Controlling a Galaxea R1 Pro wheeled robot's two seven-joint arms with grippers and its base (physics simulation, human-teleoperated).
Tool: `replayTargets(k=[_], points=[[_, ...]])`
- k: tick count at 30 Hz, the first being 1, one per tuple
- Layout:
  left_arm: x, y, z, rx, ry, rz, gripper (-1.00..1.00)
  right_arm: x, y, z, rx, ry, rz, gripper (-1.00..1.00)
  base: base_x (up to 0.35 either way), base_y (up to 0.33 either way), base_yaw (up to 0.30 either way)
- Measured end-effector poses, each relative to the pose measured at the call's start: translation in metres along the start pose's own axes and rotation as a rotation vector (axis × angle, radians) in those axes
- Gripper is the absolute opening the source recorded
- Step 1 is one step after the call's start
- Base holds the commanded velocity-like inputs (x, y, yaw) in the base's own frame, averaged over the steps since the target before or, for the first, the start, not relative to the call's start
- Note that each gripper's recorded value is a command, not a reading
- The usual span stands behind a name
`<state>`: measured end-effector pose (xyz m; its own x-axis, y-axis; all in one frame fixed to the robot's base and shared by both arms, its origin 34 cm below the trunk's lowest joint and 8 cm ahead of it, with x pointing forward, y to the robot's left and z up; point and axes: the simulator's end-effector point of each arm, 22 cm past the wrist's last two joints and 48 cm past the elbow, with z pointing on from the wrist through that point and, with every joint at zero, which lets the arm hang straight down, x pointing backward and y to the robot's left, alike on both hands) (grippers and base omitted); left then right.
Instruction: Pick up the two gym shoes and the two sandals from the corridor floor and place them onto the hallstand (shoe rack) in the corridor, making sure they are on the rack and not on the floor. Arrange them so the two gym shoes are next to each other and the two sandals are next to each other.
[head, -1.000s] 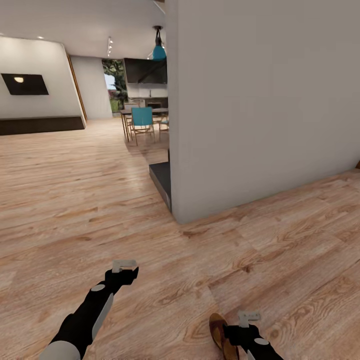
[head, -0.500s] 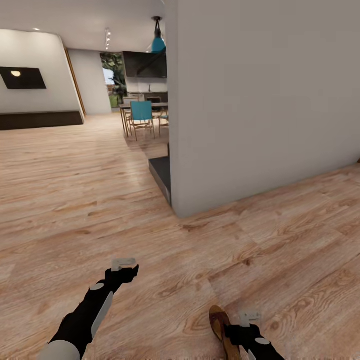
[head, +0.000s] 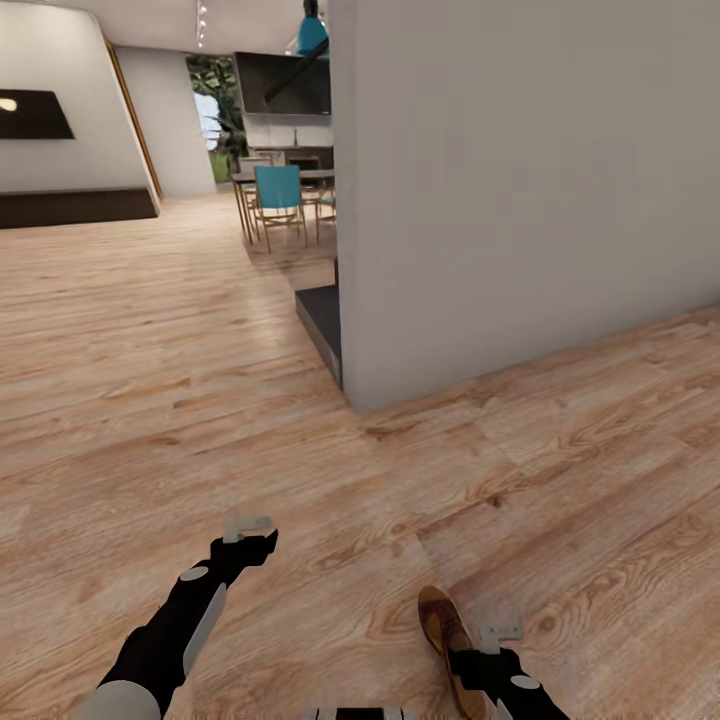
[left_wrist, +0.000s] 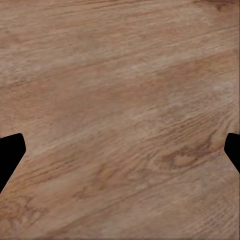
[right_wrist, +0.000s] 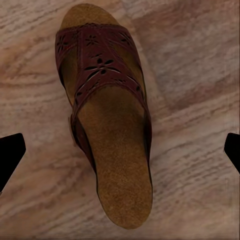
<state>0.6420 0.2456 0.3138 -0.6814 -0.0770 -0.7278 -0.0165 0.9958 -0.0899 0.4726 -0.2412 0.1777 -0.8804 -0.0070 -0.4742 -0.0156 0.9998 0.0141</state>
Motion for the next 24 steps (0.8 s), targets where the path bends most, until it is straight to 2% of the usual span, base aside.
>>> replayTargets(k=[24], points=[[0.078, 0.007, 0.029, -0.011, 0.136, -0.007, 1.00, 0.068, 0.000, 0.023, -0.001, 0.137, 0.003, 1.00, 0.000, 0.000, 0.000]])
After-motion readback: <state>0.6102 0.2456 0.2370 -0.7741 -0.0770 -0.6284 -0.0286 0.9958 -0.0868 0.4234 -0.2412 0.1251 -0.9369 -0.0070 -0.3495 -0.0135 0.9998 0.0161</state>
